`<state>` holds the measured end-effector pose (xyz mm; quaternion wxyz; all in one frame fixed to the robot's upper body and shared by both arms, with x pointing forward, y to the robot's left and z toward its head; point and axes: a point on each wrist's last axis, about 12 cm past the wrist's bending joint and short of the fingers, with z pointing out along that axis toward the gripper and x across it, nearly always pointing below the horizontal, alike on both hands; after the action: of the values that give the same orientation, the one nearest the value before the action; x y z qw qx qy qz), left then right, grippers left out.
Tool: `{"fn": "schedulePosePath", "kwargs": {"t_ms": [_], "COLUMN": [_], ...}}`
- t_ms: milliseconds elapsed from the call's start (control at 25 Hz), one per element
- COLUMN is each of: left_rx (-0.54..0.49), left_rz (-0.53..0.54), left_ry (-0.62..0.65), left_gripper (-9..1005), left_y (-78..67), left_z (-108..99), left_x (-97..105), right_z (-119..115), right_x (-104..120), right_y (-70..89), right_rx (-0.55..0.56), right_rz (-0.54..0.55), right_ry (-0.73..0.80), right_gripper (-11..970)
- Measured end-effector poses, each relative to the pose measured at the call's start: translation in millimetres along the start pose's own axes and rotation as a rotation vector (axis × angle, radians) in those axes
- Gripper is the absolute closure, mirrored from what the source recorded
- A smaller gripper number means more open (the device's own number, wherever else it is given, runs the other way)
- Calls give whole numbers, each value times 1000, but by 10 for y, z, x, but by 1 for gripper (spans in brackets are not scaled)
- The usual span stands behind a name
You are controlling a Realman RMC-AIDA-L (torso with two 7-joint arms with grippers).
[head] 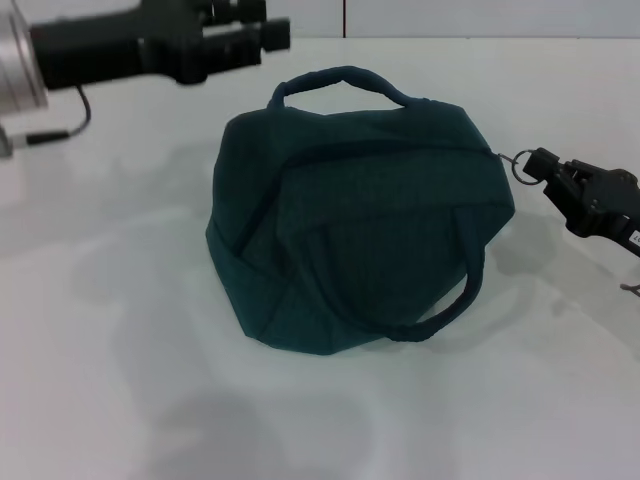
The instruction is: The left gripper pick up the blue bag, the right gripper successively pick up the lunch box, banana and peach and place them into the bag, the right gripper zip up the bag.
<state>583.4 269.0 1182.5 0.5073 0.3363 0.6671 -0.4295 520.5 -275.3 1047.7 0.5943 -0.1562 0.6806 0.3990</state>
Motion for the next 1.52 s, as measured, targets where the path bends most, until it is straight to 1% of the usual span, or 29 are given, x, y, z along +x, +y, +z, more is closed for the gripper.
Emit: {"fn": "schedulePosePath", "kwargs": {"t_ms": [120,280,360,480,600,760,920,1000,1200,1480,1520], "left_rx": [8,89,123,142,133,105,60,55,56,50,48], "left_rz": [59,78,83,100,114,116,125,134,125,144,145], "left_ry": [57,186,255,374,438,499,566,586,616,671,675], "left_gripper": [549,473,424,350,349,349,348,354,368,388,431], "left_y": [-31,-111,-149,-193,-200,-181,-163,-172,-204,-217,-218], "left_z": [139,463,623,829,945,1073,1155,1190,1244,1282,1285], "left_x": [-198,-325,-362,-366,-374,-392,-352,-331,-317,-282,-282], "right_z": [-6,-10,-12,-21,-31,-57,-72,-72,-74,-87,-87], "right_x": [-2,-13,-29,-74,-107,-118,-112,-112,-111,-107,-107], "right_y": [5,31,57,112,158,183,185,185,183,181,181], "right_rx": [-3,-21,-42,-90,-130,-150,-149,-149,-147,-143,-143], "right_rz": [1,3,3,3,4,9,10,8,8,9,9], "right_ry": [-4,-20,-35,-73,-101,-115,-116,-117,-116,-118,-118], "right_gripper": [945,945,944,944,944,944,944,944,944,943,943]}}
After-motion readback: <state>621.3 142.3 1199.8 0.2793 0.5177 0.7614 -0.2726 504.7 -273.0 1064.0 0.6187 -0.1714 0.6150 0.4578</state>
